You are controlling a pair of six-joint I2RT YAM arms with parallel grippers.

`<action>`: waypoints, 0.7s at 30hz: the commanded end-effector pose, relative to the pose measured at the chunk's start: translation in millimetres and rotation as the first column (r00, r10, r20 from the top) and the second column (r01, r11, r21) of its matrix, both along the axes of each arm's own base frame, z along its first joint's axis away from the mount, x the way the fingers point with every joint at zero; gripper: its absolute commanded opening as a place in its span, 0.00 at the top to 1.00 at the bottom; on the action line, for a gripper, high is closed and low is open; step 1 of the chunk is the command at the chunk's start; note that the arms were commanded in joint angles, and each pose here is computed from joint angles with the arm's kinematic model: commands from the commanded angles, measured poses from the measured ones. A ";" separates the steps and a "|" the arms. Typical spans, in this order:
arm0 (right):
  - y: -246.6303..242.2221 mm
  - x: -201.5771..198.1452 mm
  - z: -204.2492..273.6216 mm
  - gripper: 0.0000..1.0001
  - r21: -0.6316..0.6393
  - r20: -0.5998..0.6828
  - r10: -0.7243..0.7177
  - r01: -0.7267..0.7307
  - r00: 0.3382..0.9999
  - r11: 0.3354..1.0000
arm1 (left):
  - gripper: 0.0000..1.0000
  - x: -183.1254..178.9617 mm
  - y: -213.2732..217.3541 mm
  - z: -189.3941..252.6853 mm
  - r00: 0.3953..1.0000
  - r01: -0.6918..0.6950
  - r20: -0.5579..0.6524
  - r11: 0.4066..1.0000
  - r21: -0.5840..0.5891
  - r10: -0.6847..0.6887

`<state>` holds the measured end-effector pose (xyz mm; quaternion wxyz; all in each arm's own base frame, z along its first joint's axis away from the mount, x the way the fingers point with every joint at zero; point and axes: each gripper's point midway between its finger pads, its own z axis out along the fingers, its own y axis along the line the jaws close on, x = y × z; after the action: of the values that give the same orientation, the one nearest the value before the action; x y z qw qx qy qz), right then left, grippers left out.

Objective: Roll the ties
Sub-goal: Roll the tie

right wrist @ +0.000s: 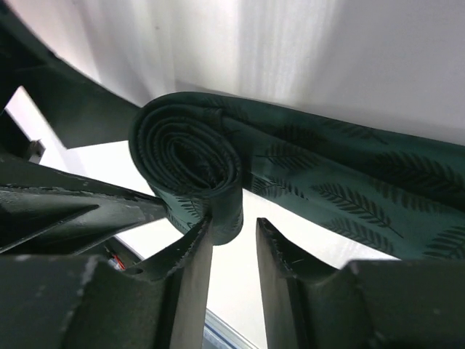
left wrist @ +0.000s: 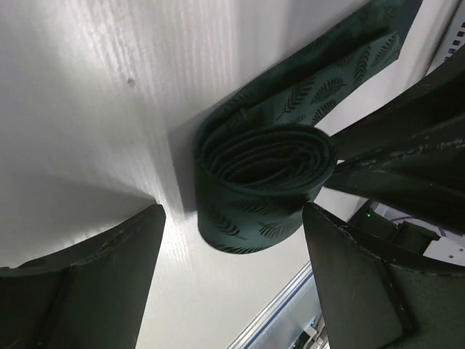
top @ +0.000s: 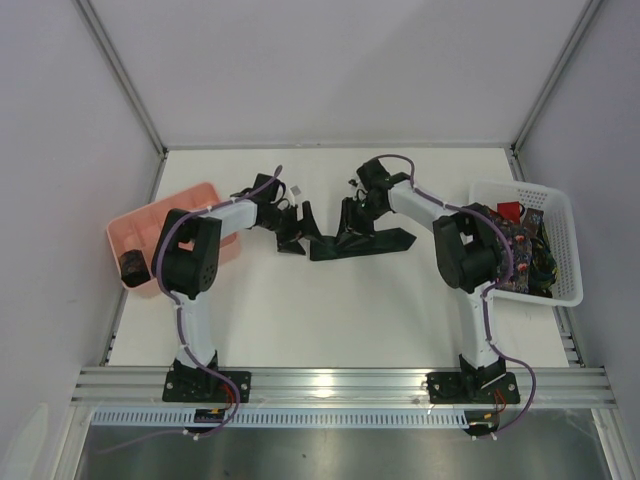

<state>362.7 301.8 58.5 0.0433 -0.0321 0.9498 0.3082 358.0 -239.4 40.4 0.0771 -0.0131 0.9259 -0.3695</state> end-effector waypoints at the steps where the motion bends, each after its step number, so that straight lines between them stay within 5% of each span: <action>1: 12.0 3.6 21.5 0.62 0.068 0.055 0.011 -0.015 0.998 0.998 | 0.16 11.0 -7.8 8.4 0.995 0.077 0.072 0.996 -0.035 -0.075; 21: 19.4 5.6 32.5 0.41 0.290 0.150 0.024 -0.067 0.988 0.955 | 0.28 12.7 -5.0 16.8 0.995 0.055 0.089 0.997 -0.049 -0.051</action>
<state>358.6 309.7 50.0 0.0616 -0.0432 0.9154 0.3954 362.7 -243.6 42.8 0.0826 0.0117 0.9200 -0.3830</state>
